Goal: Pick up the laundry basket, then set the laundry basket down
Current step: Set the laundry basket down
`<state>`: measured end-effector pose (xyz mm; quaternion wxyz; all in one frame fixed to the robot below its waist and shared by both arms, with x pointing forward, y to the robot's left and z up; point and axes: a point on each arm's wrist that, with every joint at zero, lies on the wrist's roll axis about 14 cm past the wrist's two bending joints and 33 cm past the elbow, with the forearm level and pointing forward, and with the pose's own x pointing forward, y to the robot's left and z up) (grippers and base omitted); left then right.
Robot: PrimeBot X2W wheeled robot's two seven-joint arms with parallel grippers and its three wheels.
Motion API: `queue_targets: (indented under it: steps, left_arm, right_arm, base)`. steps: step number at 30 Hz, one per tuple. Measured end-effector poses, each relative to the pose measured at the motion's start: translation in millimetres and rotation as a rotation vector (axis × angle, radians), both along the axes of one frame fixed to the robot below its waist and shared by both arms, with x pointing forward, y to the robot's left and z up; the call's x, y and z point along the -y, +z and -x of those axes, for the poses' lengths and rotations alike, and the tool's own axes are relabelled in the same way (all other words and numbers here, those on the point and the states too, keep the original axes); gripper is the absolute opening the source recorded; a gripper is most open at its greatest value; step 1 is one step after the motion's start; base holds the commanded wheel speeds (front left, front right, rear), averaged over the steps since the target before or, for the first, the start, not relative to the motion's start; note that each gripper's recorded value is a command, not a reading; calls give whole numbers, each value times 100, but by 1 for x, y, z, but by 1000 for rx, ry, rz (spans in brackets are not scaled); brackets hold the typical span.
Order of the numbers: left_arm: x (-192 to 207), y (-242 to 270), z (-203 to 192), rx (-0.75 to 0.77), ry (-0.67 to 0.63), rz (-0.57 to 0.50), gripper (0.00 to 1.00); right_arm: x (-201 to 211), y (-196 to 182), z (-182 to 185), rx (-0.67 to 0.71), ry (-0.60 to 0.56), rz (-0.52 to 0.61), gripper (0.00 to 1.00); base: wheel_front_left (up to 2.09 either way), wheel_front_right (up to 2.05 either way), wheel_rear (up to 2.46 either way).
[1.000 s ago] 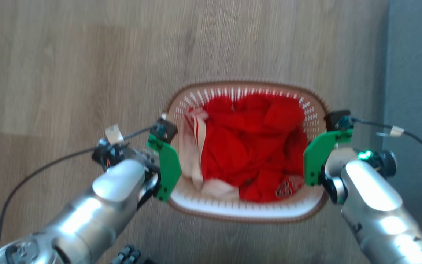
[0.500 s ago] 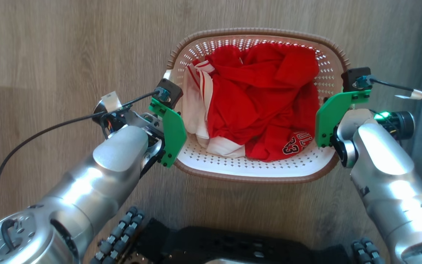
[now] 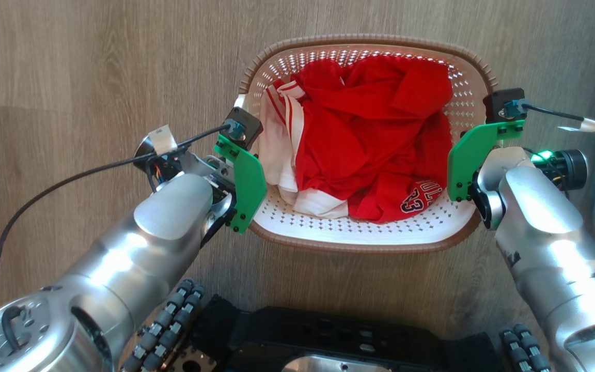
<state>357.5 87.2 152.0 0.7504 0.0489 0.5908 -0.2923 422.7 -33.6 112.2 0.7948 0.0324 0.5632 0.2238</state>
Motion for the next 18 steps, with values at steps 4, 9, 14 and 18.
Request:
queue_targets:
  steps: [4, 9, 14, 18]
  left_arm:
    - [1, -4, 0, -1, -3, 2, 0]
    - [0, -8, 0, 1, -12, 2, 0]
    - [0, -10, -3, 13, -3, 8, 0]
    - [-4, -12, -8, 35, -4, -16, 49]
  right_arm:
    - [1, -5, 2, -4, -7, -1, 0]
    - [0, -11, 3, -5, -12, -4, 0]
    - [0, -15, 4, 2, -21, -9, 0]
    - [3, -19, 11, -15, 8, 12, 98]
  base:
    - [0, 0, 0]
    - [0, 0, 0]
    - [0, 0, 0]
    - [0, 0, 0]
